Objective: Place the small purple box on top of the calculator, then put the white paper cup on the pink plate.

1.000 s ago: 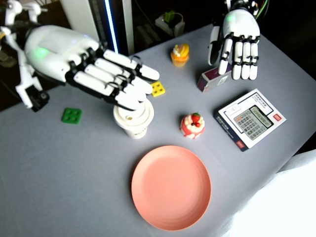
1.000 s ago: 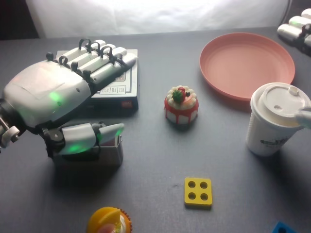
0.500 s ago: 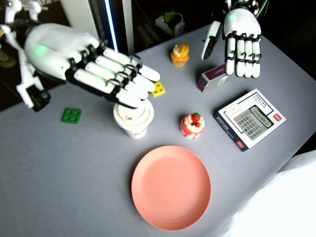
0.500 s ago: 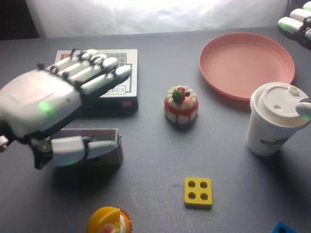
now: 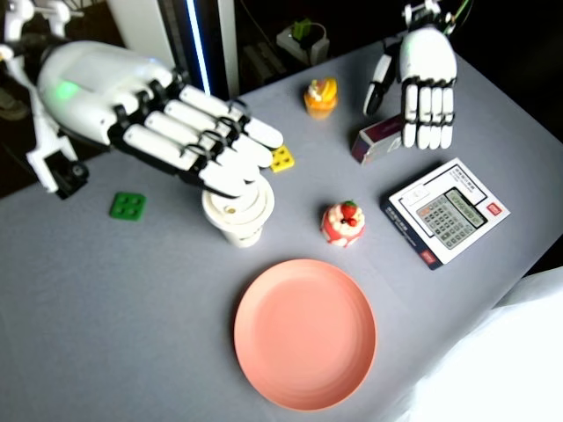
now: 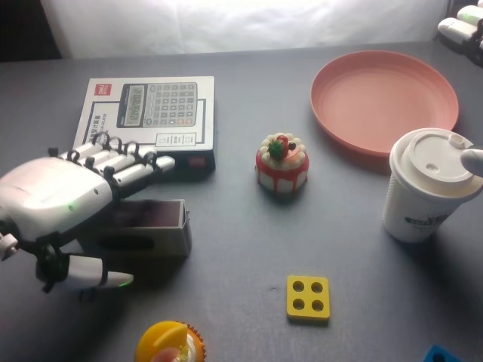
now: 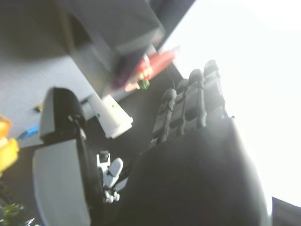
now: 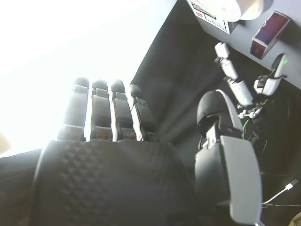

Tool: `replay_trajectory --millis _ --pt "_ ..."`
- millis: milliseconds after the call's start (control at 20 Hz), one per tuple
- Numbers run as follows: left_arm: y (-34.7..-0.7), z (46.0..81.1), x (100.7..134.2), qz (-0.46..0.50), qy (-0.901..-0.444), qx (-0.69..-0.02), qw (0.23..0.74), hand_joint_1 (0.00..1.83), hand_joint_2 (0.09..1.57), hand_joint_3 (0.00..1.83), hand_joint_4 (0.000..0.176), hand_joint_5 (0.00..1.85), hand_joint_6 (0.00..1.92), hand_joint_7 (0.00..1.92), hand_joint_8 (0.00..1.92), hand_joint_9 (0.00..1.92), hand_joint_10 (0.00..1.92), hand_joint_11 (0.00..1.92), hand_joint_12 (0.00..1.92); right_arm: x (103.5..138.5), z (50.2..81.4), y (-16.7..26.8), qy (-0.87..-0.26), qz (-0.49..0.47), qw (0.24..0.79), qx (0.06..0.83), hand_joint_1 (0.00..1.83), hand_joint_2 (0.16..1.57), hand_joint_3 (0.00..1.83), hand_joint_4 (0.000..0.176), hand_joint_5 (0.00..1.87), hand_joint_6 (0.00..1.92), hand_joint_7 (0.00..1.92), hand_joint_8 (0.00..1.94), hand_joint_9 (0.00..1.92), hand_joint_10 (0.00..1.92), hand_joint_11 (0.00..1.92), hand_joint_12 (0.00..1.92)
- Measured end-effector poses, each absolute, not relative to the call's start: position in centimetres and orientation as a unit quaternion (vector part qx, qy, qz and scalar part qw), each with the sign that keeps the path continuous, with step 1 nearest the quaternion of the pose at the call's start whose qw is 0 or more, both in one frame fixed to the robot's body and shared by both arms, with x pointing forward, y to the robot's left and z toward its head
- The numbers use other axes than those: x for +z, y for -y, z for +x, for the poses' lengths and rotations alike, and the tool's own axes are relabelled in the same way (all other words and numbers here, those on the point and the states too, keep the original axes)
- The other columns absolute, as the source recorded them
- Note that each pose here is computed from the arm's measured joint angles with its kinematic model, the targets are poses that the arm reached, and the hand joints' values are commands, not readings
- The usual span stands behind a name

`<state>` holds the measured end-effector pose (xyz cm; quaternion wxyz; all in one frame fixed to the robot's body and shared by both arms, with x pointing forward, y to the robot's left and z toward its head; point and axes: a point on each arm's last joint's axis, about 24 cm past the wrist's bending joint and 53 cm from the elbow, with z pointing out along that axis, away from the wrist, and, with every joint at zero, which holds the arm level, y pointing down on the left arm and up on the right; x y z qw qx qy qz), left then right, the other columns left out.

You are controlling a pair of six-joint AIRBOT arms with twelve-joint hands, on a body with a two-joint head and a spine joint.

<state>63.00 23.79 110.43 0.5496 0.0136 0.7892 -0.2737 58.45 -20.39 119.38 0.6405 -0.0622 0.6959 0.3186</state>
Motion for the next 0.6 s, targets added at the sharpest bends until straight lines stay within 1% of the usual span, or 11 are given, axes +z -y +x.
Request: replay_trajectory --millis 50,100,150,200,250,300,350,400,450,500,600 --pt "-23.8 63.0 110.1 0.011 -0.792 -0.272 0.546 0.96 1.06 0.01 0.019 0.28 0.03 0.29 0.02 0.24 0.04 0.0 0.95 119.4 58.4 20.4 -0.696 -0.062 0.64 0.319 0.23 1.25 0.02 0.0 0.0 0.0 0.0 0.0 0.0 0.0 0.0 0.0" --pt "-23.8 63.1 109.8 0.011 -0.794 -0.272 0.544 0.98 1.08 0.0 0.0 0.43 0.04 0.45 0.03 0.39 0.08 0.0 1.23 119.4 58.5 20.4 -0.696 -0.062 0.64 0.319 0.24 1.26 0.02 0.0 0.0 0.0 0.0 0.0 0.0 0.0 0.0 0.0" --pt "-23.7 63.0 109.7 0.009 -0.795 -0.272 0.542 1.01 1.1 0.01 0.0 0.71 0.09 0.76 0.09 0.58 0.47 0.18 1.49 119.4 58.5 20.4 -0.696 -0.061 0.641 0.318 0.25 1.26 0.02 0.0 0.0 0.0 0.0 0.0 0.0 0.0 0.0 0.0" --pt "-23.7 63.0 109.6 0.009 -0.795 -0.273 0.542 1.2 1.13 0.01 0.0 0.87 0.71 0.91 1.05 0.83 1.32 0.68 1.84 119.4 58.5 20.4 -0.696 -0.061 0.641 0.318 0.24 1.26 0.02 0.0 0.0 0.0 0.0 0.0 0.0 0.0 0.0 0.0" --pt "-23.7 63.0 109.7 0.009 -0.795 -0.273 0.542 1.15 1.16 0.01 0.0 0.88 1.05 0.88 1.53 1.01 1.8 1.05 1.9 119.4 58.5 20.4 -0.696 -0.062 0.641 0.319 0.24 1.26 0.02 0.0 0.0 0.0 0.0 0.0 0.0 0.0 0.0 0.0" --pt "-23.7 63.0 109.6 0.01 -0.795 -0.272 0.542 1.12 1.19 0.01 0.0 0.83 1.2 0.84 1.7 1.03 1.9 1.16 1.92 119.4 58.5 20.4 -0.696 -0.062 0.641 0.319 0.24 1.26 0.02 0.0 0.0 0.0 0.0 0.0 0.0 0.0 0.0 0.0" --pt "-23.8 63.1 109.7 0.007 -0.794 -0.272 0.543 1.12 1.2 0.0 0.0 0.82 1.22 0.86 1.84 1.09 1.92 1.22 1.92 119.4 58.5 20.4 -0.696 -0.061 0.641 0.318 0.22 1.26 0.02 0.0 0.0 0.0 0.0 0.0 0.0 0.0 0.0 0.0" --pt "-23.8 63.2 109.7 0.008 -0.794 -0.272 0.544 1.18 1.23 0.0 0.0 0.74 1.32 0.77 1.53 0.98 1.92 1.12 1.92 119.4 58.5 20.5 -0.696 -0.061 0.641 0.318 0.24 1.27 0.02 0.0 0.0 0.0 0.0 0.0 0.0 0.0 0.0 0.0" --pt "-23.8 63.3 109.9 0.008 -0.792 -0.272 0.546 1.2 1.24 0.0 0.0 0.74 1.13 0.76 1.61 0.88 1.88 0.98 1.92 119.4 58.5 20.4 -0.696 -0.061 0.641 0.318 0.27 1.27 0.01 0.0 0.0 0.0 0.0 0.0 0.0 0.0 0.0 0.0" --pt "-23.8 63.3 110.0 0.007 -0.791 -0.273 0.548 1.21 1.23 0.0 0.0 0.77 1.05 0.8 1.57 0.88 1.87 0.96 1.92 119.4 58.5 20.5 -0.696 -0.06 0.641 0.318 0.28 1.27 0.01 0.0 0.0 0.0 0.0 0.0 0.0 0.0 0.0 0.0" --pt "-23.5 63.6 110.9 0.007 -0.781 -0.281 0.558 1.22 1.22 0.0 0.0 0.77 1.06 0.82 1.53 0.92 1.92 1.04 1.92 119.4 58.5 20.5 -0.696 -0.058 0.641 0.319 0.28 1.27 0.01 0.0 0.0 0.0 0.0 0.0 0.0 0.0 0.0 0.0"
